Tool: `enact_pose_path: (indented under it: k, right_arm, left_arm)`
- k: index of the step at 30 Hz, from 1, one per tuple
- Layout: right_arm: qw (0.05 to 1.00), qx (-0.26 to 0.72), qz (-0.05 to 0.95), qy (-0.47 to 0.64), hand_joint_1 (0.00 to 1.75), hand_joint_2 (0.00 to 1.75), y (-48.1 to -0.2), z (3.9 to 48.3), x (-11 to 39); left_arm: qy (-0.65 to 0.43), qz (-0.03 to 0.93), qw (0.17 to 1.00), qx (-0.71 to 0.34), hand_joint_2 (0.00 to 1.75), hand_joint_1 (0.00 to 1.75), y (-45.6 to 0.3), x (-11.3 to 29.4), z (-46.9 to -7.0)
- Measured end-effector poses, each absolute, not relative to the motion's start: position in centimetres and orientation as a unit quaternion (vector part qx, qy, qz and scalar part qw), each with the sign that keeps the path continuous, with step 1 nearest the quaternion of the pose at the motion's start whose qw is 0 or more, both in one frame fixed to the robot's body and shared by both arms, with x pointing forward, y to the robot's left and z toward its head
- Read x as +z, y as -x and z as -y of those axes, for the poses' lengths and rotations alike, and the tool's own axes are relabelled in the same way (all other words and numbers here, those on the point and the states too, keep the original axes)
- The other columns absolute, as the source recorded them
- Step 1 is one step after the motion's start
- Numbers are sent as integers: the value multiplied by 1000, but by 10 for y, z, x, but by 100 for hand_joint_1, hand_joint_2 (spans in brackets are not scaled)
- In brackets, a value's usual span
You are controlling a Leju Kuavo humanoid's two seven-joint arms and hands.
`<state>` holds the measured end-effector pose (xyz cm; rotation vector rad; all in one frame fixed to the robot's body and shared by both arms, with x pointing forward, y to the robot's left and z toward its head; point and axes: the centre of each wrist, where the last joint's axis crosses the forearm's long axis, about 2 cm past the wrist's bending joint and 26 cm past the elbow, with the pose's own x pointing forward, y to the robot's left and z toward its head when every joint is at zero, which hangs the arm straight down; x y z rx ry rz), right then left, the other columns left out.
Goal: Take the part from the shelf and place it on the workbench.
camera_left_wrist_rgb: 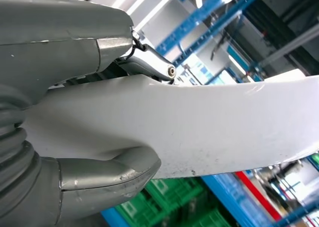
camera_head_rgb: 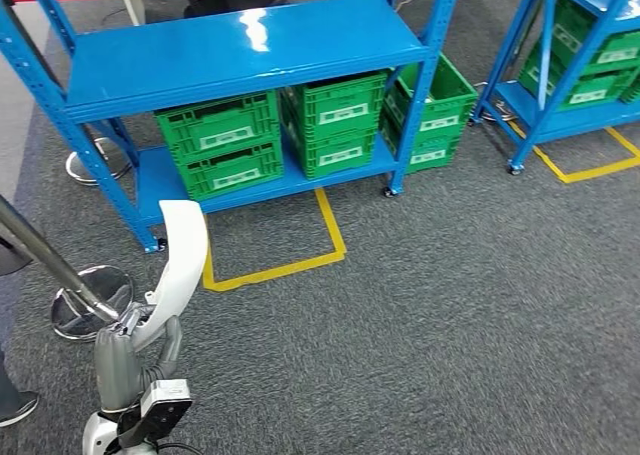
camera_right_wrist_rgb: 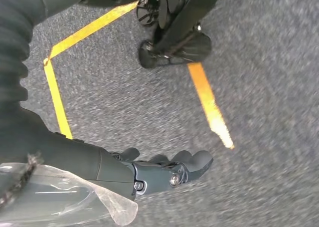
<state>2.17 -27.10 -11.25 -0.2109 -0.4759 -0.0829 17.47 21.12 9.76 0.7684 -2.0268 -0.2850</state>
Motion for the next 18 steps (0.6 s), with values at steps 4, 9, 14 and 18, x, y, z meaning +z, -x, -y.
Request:
enact_pose_path:
  k: [4,9,14,18]
  right_arm:
    - [965,-41,235,105,0,175,-22,272,-113]
    - [965,-40,236,106,0,175,-22,272,-113]
    - [965,-40,236,107,0,175,-22,272,-113]
    - [965,-42,234,108,0,175,-21,272,-113]
  left_arm:
    - [-312,823,461,-116,175,175,-175,97,-211]
    - [-310,824,460,-116,175,175,-176,97,-211]
    - [-308,824,462,-117,175,175,-175,96,-212]
    - [-303,823,465,-121,175,175,-175,94,-212]
